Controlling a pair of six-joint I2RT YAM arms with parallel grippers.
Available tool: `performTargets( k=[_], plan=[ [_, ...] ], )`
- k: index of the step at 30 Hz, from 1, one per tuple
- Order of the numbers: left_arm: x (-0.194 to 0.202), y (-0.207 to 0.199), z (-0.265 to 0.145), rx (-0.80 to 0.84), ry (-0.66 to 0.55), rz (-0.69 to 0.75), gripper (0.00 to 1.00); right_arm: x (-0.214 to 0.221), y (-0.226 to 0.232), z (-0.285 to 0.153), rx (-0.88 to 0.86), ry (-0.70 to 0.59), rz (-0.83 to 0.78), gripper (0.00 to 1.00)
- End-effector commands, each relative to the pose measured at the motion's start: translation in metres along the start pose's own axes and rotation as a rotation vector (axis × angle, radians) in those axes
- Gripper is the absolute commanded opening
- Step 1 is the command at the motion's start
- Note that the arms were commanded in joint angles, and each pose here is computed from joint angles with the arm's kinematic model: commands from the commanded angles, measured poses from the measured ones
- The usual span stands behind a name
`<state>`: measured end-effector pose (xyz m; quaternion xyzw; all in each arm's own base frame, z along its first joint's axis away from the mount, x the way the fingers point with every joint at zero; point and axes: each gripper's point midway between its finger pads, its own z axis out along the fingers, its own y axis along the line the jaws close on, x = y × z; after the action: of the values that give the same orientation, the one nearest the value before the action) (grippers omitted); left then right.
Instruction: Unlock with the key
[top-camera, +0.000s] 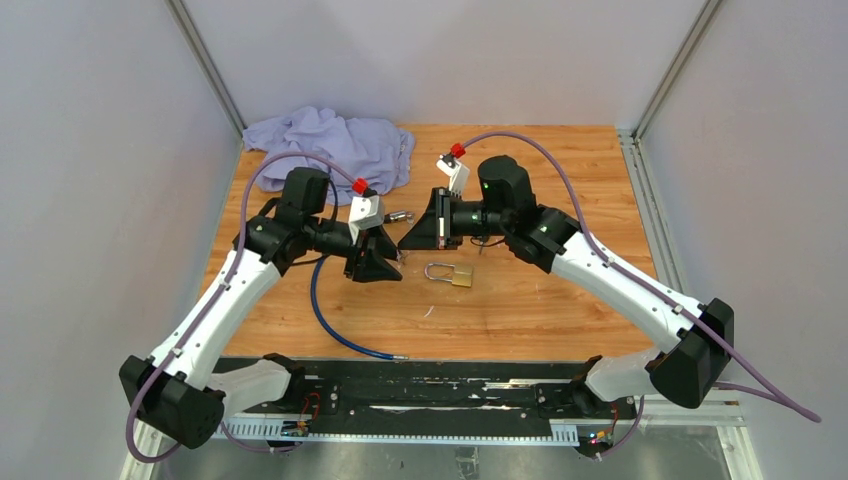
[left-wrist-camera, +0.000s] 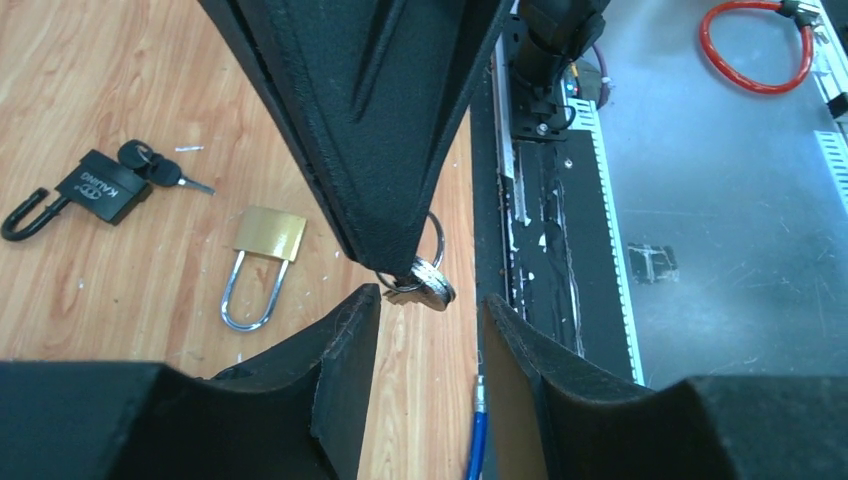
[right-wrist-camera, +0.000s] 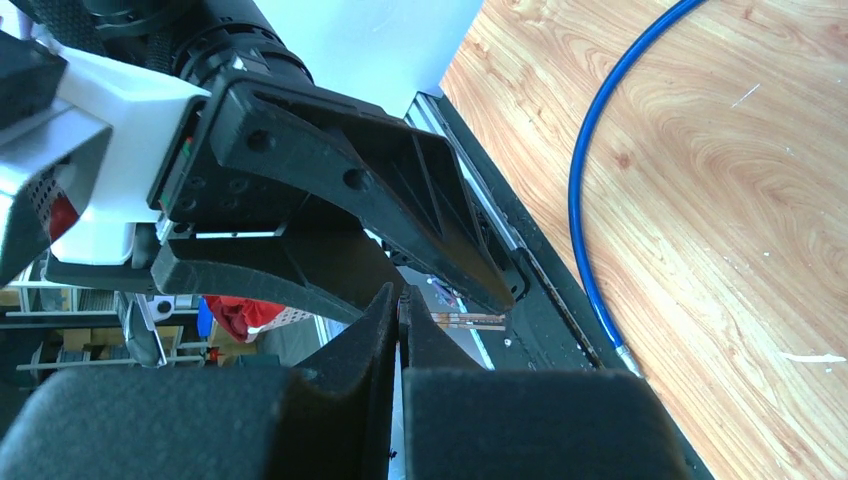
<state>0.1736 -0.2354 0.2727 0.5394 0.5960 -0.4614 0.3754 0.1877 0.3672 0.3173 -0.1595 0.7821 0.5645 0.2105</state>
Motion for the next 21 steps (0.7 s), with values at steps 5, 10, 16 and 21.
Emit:
performTargets(
  k=[5, 10, 16, 21],
  plan=[
    [-0.003, -0.014, 0.004, 0.057, -0.032, 0.009, 0.37, -0.008, 0.024, -0.005, -0.047, -0.052, -0.039, 0.01],
    [-0.006, -0.009, 0.002, 0.023, -0.022, 0.025, 0.22, -0.008, 0.021, -0.005, -0.035, -0.057, -0.037, 0.01],
    [-0.005, -0.005, 0.0, -0.006, -0.01, 0.031, 0.15, -0.007, 0.017, -0.011, -0.003, -0.07, -0.055, 0.01],
    [-0.01, -0.002, -0.004, -0.038, 0.007, 0.066, 0.07, -0.003, 0.013, -0.014, 0.014, -0.06, -0.064, 0.01]
  ],
)
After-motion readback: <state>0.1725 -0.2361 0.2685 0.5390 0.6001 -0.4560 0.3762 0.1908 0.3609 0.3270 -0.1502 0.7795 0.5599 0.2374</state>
